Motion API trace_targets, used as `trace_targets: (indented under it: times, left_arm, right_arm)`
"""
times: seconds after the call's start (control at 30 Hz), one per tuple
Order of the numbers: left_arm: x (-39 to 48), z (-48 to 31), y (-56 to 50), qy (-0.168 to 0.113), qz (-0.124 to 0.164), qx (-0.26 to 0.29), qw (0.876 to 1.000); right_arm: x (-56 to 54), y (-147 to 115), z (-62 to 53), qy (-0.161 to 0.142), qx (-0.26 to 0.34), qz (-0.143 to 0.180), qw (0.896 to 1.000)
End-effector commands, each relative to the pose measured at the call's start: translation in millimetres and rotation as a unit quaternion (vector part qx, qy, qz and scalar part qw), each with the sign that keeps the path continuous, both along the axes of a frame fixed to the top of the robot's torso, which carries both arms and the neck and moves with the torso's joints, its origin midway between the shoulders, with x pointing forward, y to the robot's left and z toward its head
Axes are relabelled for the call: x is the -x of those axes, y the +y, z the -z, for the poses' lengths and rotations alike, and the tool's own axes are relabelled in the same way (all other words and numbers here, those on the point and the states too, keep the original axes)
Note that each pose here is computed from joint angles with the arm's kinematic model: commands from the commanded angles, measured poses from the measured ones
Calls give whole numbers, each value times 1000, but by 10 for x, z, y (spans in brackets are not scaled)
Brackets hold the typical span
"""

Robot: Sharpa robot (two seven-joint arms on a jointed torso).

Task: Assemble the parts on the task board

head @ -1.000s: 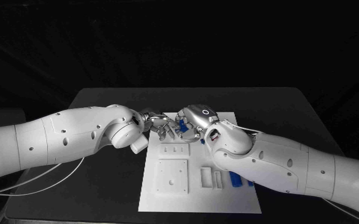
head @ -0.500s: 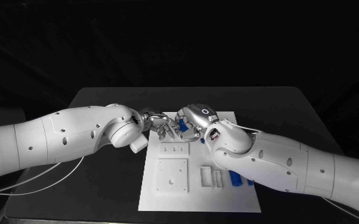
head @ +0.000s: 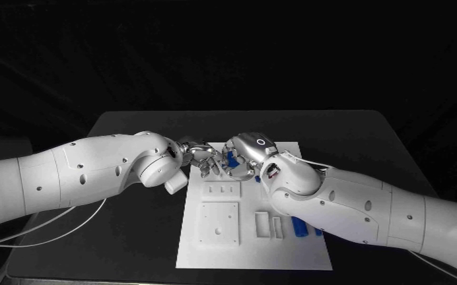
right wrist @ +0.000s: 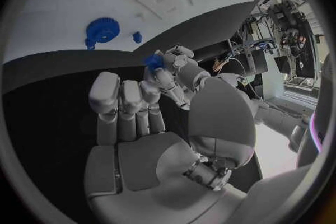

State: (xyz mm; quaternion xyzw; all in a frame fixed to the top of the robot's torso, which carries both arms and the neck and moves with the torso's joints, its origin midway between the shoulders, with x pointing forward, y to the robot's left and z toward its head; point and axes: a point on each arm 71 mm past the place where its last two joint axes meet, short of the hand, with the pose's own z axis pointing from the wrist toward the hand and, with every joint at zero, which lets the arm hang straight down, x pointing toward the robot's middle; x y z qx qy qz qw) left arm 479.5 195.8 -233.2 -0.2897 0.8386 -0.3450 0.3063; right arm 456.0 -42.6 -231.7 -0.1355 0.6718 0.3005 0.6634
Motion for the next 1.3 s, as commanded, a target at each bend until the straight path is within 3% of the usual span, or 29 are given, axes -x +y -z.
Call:
trace_targets:
  times: [0.03, 0.7, 1.07, 1.2, 1.3]
  left_arm:
    - [26, -8, -54, -3, 28, 6, 1000]
    - [-17, -16, 25, -19, 10, -2, 1000]
    - [-53, -15, 111, -31, -6, -25, 999]
    - [-57, -14, 129, -32, -9, -29, 999]
    - [-56, -9, 140, -29, -9, -31, 999]
  right_arm:
    - [-34, -42, 11, 4, -1, 9, 1000]
    - [-84, -153, -3, 9, -27, 13, 1000]
    - [-159, -417, -217, -1, -37, 16, 999]
    - [-209, -621, -280, -4, -49, 35, 998]
    - [-316, -821, -404, -4, -76, 62, 995]
